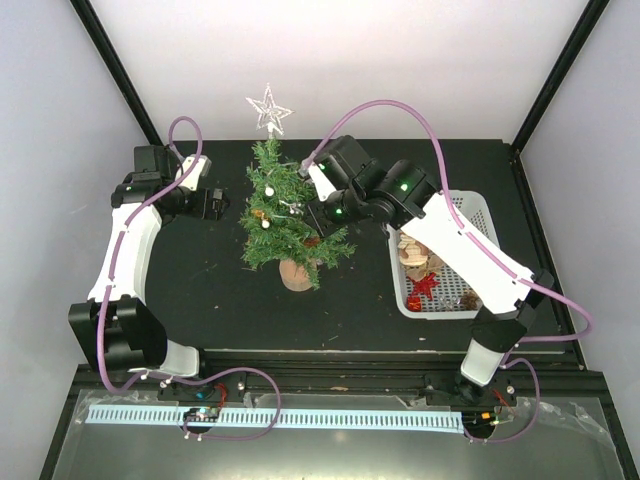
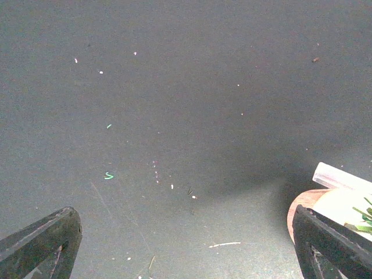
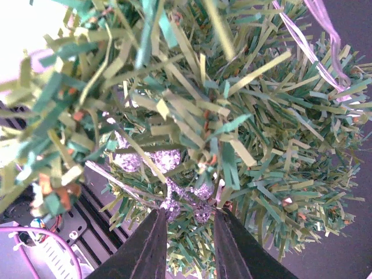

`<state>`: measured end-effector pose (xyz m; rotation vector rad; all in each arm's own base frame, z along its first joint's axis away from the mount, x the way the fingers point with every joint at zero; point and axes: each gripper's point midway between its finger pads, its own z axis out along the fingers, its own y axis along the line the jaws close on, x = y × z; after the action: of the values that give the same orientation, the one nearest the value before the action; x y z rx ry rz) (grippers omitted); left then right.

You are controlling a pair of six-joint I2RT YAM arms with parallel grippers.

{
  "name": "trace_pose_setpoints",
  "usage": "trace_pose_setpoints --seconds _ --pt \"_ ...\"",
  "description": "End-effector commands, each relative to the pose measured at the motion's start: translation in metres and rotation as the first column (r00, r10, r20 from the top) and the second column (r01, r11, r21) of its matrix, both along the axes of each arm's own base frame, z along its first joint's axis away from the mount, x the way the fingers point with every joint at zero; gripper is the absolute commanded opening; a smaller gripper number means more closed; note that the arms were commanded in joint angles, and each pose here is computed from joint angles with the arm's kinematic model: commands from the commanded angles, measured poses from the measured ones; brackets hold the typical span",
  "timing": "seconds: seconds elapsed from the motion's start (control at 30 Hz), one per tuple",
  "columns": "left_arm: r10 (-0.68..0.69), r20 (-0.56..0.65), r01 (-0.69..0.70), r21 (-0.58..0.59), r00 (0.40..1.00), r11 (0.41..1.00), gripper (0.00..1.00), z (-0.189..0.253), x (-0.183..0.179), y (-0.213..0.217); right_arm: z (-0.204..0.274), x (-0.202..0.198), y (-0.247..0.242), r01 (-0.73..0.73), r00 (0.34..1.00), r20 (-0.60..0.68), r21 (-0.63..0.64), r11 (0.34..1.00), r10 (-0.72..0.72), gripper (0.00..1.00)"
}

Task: Decorate the small christmas tree

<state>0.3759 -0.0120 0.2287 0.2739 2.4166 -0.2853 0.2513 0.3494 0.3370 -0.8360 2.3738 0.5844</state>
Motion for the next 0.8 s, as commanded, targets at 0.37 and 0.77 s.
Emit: trace_pose_setpoints --seconds 0.37,0.77 --pt "0.006 0.039 -0.007 0.014 0.999 1.0 0.99 0.011 -0.003 0.001 -0.001 -0.005 0.003 -0.008 1.0 -0.024 0.017 1.0 0.009 0.25" --pt "0.008 0.045 -0.009 0.022 0.999 1.0 0.99 0.012 -0.004 0.003 0.015 -0.01 -0.009 0.026 1.0 0.004 0.059 0.998 -0.026 0.36"
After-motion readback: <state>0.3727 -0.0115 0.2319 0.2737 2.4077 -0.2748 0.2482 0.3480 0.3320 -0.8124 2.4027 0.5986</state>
